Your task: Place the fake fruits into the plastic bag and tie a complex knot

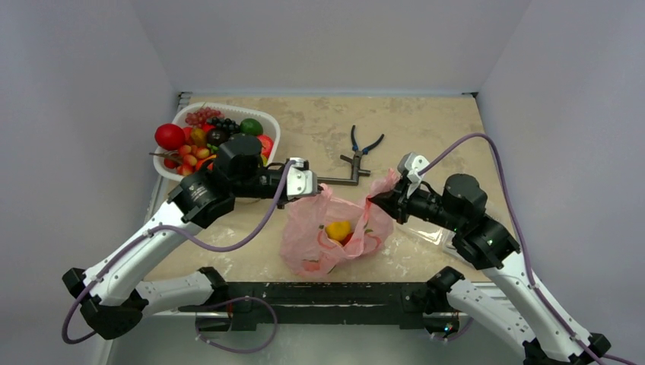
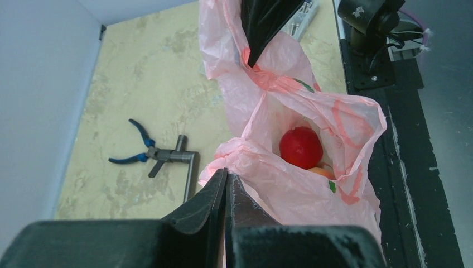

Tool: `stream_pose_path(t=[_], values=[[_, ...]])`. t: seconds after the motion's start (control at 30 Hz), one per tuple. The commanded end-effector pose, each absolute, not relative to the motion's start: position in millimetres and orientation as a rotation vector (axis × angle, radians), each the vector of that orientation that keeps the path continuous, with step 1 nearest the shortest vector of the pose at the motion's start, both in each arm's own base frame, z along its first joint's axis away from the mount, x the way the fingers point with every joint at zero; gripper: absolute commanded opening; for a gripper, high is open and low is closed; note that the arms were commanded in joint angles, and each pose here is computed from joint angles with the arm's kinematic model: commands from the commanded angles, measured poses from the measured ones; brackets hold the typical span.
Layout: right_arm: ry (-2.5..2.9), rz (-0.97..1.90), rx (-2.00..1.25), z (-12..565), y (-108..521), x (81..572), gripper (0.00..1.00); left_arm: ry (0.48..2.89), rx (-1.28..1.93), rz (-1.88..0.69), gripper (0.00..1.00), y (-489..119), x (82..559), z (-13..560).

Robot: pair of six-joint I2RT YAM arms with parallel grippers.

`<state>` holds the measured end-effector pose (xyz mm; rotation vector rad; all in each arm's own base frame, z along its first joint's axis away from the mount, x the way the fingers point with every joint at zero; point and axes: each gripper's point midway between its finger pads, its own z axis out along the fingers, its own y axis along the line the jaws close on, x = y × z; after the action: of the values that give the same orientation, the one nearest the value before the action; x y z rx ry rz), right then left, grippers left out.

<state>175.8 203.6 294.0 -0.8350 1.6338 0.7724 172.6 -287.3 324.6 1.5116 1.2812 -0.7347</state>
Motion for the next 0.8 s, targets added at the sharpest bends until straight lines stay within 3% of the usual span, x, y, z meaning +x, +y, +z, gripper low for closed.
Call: stream_pose_path(t=[0.0, 0.33, 0.6, 0.77], values=[[1.632, 0.747, -0.795, 298, 199, 181, 0.0, 1.259, 1.428, -0.664, 0.0, -276, 179, 350], [1.901, 0.63, -0.73, 242, 184, 199, 0.0, 1.214, 1.101, -0.31, 0.0, -236, 246, 406], [2.036, 0.365, -0.747, 199, 161, 231, 0.0, 1.202, 1.233, -0.241, 0.0, -196, 213, 354], [2.027, 0.404, -0.777, 197, 168, 232, 0.0, 1.233, 1.284, -0.197, 0.0, -164, 183, 321]])
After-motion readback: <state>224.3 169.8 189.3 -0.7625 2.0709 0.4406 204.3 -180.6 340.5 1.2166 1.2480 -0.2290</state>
